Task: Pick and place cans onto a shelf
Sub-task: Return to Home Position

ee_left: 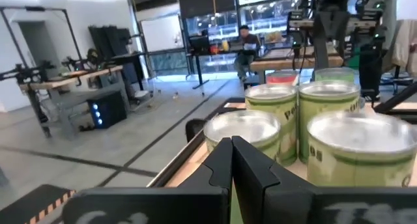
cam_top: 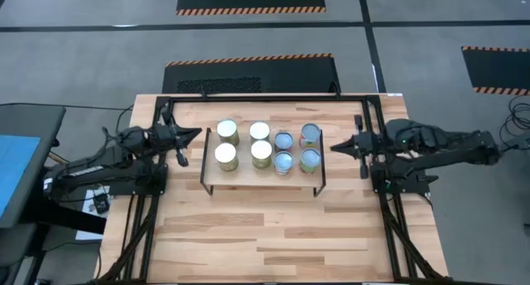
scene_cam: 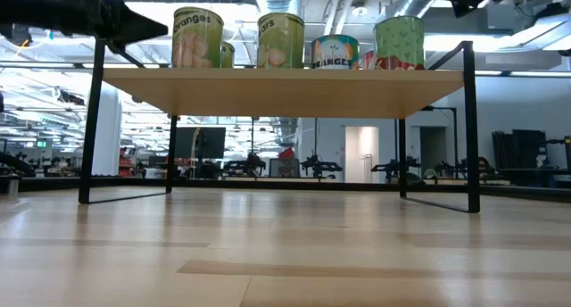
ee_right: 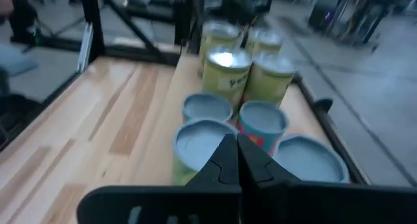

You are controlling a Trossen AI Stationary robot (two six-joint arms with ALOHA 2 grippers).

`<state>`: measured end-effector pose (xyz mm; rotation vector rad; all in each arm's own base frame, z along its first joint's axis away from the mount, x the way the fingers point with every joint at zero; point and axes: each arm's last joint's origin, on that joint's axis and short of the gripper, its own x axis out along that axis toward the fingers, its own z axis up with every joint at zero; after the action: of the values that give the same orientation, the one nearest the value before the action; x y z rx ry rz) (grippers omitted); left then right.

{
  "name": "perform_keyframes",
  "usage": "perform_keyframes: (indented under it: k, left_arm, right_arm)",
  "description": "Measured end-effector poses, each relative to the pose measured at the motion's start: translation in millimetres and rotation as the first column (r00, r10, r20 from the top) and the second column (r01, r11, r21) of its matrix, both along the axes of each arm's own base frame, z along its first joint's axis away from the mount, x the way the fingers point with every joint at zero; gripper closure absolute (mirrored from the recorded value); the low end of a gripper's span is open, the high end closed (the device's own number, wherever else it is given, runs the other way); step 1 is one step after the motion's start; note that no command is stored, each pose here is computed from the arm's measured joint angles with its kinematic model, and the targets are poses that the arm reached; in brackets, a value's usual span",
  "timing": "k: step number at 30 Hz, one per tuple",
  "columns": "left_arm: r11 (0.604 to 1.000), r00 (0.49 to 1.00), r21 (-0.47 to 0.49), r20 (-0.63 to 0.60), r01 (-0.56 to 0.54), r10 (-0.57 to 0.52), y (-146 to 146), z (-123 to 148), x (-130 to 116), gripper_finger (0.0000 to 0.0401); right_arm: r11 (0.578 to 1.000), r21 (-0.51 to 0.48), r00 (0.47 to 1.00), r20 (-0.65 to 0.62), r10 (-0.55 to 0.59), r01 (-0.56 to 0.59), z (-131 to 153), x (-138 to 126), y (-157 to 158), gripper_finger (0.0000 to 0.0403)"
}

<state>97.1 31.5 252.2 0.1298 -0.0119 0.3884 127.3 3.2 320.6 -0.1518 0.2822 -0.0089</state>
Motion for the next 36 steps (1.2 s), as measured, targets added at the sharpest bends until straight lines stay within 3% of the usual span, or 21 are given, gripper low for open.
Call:
perform_keyframes:
  k: [7, 14, 23, 31, 36]
  left_arm:
    - [1.000, 0.998, -0.021, 0.060, 0.022, -0.021, -1, -30, -1, 0.0401]
    - [0.998, 0.991, -0.032, 0.126, 0.052, -0.047, -6, -42, -15, 0.0401]
    - [0.998, 0.991, -0.047, 0.125, 0.045, -0.038, -4, -55, -10, 0.0401]
    - [0.996, 0.986, -0.073, 0.158, 0.059, -0.047, -3, -71, -6, 0.0401]
    - [0.995, 0.986, -0.075, 0.157, 0.061, -0.049, -3, -71, -6, 0.0401]
  right_arm:
    - [0.996, -0.020, 0.988, 0.130, -0.084, 0.087, -26, -7, -13, 0.0402]
    - [0.990, 0.006, 0.972, 0.191, -0.137, 0.138, -52, -14, -20, 0.0402]
    - [0.967, -0.011, 0.917, 0.319, -0.237, 0.254, -75, -32, -22, 0.0402]
    - [0.973, 0.001, 0.887, 0.411, -0.210, 0.230, -102, -46, -19, 0.0403]
    - [0.978, 0.039, 0.912, 0.356, -0.204, 0.204, -111, -42, -19, 0.0403]
